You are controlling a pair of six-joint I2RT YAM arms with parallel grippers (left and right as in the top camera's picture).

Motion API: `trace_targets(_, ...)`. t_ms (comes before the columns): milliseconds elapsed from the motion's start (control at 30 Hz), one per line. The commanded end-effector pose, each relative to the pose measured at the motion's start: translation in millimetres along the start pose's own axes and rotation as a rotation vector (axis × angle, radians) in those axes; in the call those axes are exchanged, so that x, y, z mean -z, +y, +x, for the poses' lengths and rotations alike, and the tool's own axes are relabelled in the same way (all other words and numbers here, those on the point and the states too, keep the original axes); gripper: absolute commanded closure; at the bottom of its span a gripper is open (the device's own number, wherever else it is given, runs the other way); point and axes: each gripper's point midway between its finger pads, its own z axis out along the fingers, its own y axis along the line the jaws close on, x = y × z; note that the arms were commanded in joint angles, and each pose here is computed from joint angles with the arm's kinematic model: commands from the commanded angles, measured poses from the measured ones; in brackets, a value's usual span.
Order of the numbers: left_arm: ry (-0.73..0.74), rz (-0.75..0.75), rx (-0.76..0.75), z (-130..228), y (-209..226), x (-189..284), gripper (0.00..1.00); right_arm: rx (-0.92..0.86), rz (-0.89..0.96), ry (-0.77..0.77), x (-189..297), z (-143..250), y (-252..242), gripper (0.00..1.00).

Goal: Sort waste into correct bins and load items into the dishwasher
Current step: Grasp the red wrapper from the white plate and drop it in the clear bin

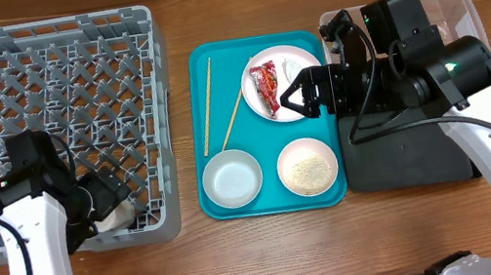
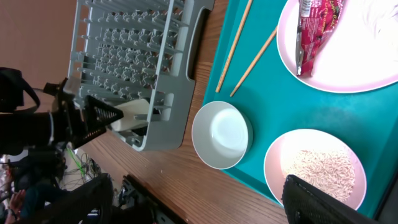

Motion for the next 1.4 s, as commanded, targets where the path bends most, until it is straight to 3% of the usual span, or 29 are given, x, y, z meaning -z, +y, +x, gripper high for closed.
trace_targets(0, -0.093, 0.084, -0.031, -23, -19, 41, 0.0, 0.022, -0.005, -0.022, 5, -3, 6, 0.12)
trace_targets(100, -0.156, 0.178, -0.118, -34, -39, 79, 0.0, 0.024, -0.002, -0.026, 5, -4, 5, 0.12)
trace_targets(267, -0.228, 0.426, -0.425, -22, -97, 130, 0.03, 0.034, 0.065, -0.034, -4, -1, 7, 0.12)
trace_targets(367, -0.25, 0.455, -0.552, -6, -119, 141, 0.04, 0.066, 0.161, -0.025, -22, 15, 19, 0.12)
trace_targets(567, -0.307, 0.503, -0.8, 28, -152, 157, 0.1, 0.03, 0.412, -0.079, -45, 23, -3, 0.12)
trace_targets(800, -0.367, 0.483, -0.826, 49, -151, 174, 0.19, 0.135, 0.43, -0.092, -89, -8, -24, 0.23)
trace_targets(933, -0.522, 0.545, -0.791, 54, -145, 211, 0.13, 0.14, 0.459, -0.14, -112, -43, -55, 0.33)
trace_targets(1033, -0.648, 0.555, -0.745, 56, -131, 238, 0.0, 0.093, 0.472, -0.144, -129, -59, -87, 0.34)
trace_targets(1167, -0.731, 0.568, -0.744, 67, -117, 256, 0.0, 0.05, 0.397, -0.089, -166, -61, -108, 0.29)
trace_targets(1367, -0.727, 0.551, -0.738, 72, -109, 255, 0.0, -0.006, 0.415, -0.039, -210, -51, -140, 0.34)
